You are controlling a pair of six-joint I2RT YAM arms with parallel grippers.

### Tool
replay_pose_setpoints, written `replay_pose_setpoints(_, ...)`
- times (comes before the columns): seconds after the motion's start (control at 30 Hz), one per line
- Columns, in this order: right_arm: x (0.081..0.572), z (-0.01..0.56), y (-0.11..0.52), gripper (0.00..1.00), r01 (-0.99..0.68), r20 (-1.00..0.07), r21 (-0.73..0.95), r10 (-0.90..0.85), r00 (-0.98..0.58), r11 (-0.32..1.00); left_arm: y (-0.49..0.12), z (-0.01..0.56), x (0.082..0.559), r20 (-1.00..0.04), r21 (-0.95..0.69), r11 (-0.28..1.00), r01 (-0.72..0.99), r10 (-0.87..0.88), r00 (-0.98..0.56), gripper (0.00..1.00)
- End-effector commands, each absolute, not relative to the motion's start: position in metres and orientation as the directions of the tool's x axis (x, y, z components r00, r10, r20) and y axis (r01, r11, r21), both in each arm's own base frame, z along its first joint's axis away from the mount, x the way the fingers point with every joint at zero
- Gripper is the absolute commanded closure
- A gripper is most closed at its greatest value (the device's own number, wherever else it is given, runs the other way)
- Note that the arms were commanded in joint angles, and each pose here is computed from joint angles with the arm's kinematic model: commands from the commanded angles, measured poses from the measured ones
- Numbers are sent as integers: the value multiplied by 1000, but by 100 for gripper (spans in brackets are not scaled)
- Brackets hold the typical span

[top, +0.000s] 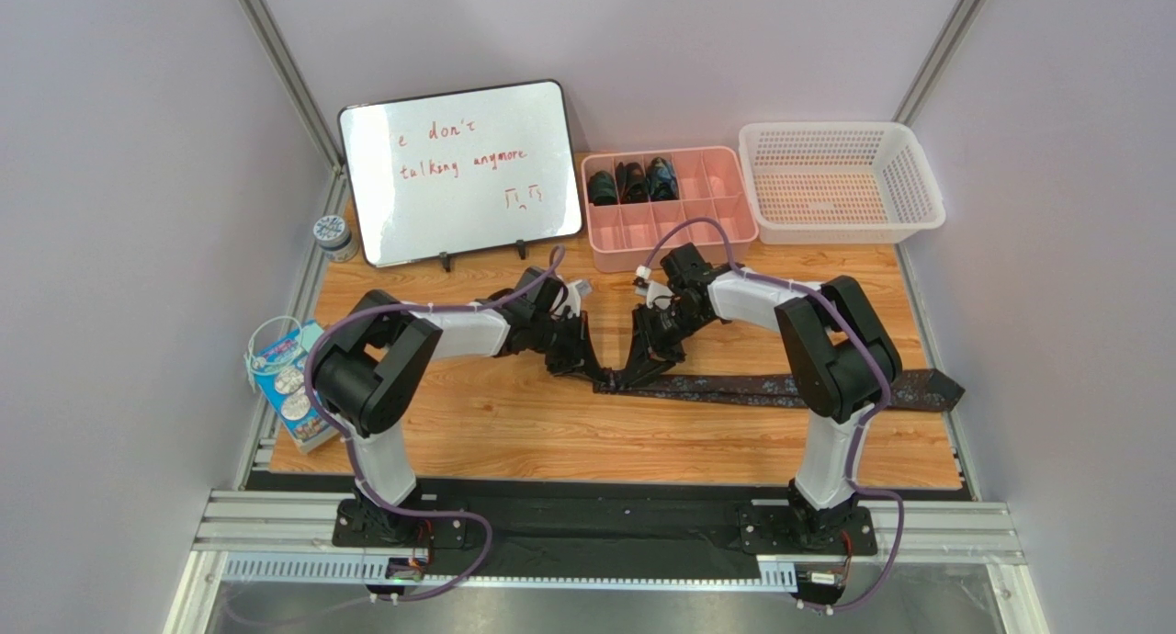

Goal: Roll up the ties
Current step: Roll the tie at the center of the board.

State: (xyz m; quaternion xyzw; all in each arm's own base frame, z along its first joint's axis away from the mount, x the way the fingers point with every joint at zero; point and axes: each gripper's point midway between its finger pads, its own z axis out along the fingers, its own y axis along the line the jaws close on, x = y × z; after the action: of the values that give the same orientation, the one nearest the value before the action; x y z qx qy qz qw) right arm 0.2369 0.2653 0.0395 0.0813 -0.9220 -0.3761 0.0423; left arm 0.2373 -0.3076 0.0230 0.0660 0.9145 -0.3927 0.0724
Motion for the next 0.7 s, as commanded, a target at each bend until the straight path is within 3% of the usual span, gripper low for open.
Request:
replay_pose_setpoints(0.0, 250, 49, 274, 84, -139, -42, 728, -159, -986, 672, -274, -25, 226, -135, -546, 826, 139, 76, -988, 100)
replay_pose_setpoints(0.17, 250, 46, 275, 84, -139, -44, 727, -156, -987, 672, -276, -23, 226, -138, -557, 818, 143, 79, -987, 100)
replay_pose_setpoints(0.4, 246, 11, 265, 94, -120, 6, 663, -165, -986, 739, -305, 24, 238, -245, -659, 721, 213, 62, -968, 100)
replay_pose_setpoints(0.67, 247, 4, 263, 98, -115, 22, 645, -170, -985, 755, -332, 53, 234, -263, -750, 617, 238, 52, -963, 100)
